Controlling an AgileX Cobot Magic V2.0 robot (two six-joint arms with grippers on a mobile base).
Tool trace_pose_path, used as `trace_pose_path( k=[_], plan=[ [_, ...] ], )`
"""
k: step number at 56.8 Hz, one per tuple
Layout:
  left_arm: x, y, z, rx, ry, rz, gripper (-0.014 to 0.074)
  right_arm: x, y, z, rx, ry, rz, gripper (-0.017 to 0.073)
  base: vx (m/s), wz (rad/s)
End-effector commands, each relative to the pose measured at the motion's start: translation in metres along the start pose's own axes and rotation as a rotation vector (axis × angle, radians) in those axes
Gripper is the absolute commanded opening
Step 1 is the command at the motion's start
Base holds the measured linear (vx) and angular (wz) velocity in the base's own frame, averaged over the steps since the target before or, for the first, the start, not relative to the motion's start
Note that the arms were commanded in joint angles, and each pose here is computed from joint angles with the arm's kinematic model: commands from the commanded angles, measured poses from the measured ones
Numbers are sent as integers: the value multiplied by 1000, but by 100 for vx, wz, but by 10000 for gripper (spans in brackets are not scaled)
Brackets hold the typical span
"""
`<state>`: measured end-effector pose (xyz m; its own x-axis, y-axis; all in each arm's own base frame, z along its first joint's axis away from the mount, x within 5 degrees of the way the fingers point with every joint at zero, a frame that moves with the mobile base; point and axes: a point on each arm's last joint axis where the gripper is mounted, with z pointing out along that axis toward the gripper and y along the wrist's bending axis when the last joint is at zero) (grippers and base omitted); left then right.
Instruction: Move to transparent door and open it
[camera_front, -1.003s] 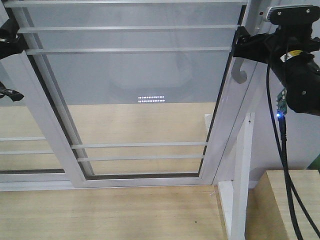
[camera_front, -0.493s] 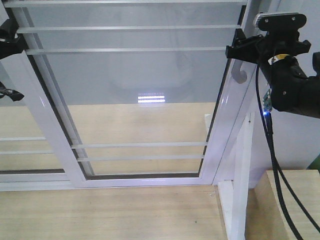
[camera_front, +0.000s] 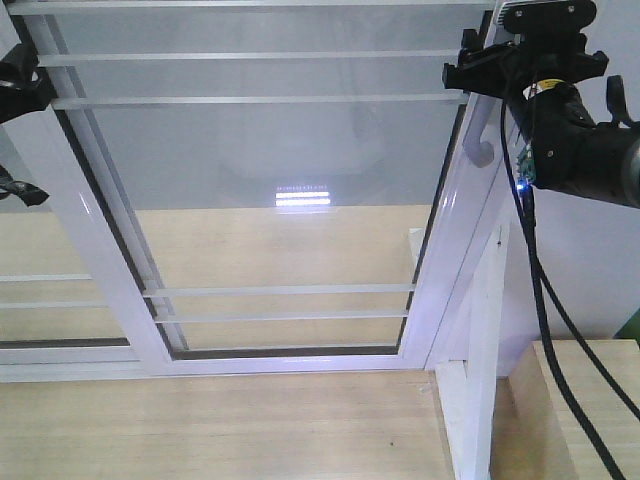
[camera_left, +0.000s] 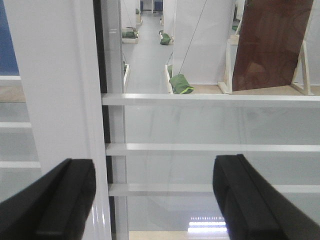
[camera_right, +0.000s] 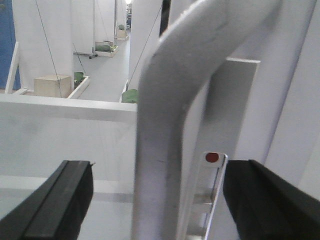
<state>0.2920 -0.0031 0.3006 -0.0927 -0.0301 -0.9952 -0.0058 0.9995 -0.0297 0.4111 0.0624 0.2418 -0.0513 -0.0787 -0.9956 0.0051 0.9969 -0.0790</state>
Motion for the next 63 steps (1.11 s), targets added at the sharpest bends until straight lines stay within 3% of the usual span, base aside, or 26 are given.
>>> trace_pose_path(
  k=[1,8,17,24,44,54,63],
  plan=[
    [-25,-2,-4,3,-138,-14,585,-32,-17,-1,53,-128,24,582,0,0],
    [-26,-2,-4,3,-144,-14,585,-27,-25,1,39,-90,38,581,0,0],
    [-26,-2,-4,3,-144,-14,585,-29,-16,1,-41,-114,-43,581,0,0],
    [-26,-2,-4,3,-144,-14,585,-29,-16,1,-44,-127,-14,581,0,0],
    [-26,-2,-4,3,-143,-14,585,-31,-14,17,-50,-120,-12,561,0,0],
    [-26,-2,-4,3,-142,-14,585,-34,-14,16,-49,-131,-11,393,0,0],
    [-26,-2,-4,3,-142,-14,585,-32,-12,16,-56,-119,-14,106,0,0]
  ],
)
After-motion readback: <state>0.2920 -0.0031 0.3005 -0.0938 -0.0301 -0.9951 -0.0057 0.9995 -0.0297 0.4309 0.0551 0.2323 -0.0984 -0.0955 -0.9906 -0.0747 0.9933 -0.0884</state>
